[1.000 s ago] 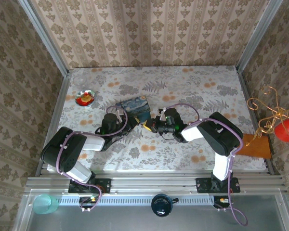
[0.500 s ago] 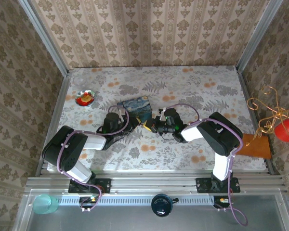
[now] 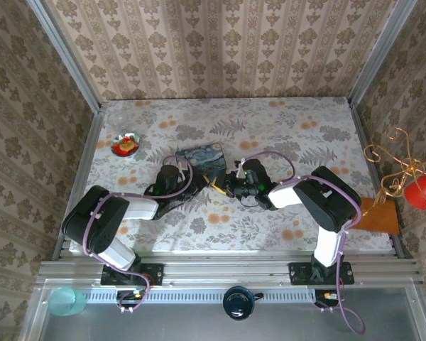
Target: Unlock a padlock with a key
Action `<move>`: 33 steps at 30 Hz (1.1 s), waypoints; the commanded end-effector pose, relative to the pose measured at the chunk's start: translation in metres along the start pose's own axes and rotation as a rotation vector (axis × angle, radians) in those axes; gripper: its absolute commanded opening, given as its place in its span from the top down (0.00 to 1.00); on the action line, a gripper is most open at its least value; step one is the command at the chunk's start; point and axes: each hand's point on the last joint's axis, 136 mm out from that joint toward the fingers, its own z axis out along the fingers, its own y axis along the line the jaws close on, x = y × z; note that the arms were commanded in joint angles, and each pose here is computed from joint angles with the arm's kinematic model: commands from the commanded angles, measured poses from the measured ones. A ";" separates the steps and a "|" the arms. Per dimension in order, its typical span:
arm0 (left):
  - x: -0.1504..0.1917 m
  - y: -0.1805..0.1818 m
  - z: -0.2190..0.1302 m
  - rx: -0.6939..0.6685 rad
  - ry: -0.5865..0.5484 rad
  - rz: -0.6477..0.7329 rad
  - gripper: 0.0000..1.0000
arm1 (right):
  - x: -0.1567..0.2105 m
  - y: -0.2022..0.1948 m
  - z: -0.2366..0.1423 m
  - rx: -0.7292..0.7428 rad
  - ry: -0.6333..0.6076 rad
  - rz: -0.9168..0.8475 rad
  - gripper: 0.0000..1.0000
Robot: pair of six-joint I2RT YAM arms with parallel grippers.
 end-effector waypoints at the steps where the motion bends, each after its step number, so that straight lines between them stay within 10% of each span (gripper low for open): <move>1: -0.003 -0.010 -0.003 -0.010 0.009 0.033 1.00 | -0.005 0.014 -0.016 0.059 -0.036 -0.204 0.70; 8: -0.012 0.000 -0.016 -0.100 -0.003 0.035 1.00 | -0.012 0.005 -0.045 0.305 -0.090 -0.652 0.62; 18: -0.015 -0.011 -0.024 -0.046 0.003 0.024 1.00 | 0.036 0.059 -0.041 0.080 -0.183 -1.328 0.56; 33: -0.006 -0.020 -0.031 0.005 0.017 0.045 1.00 | 0.034 0.038 -0.011 0.124 -0.210 -1.512 0.54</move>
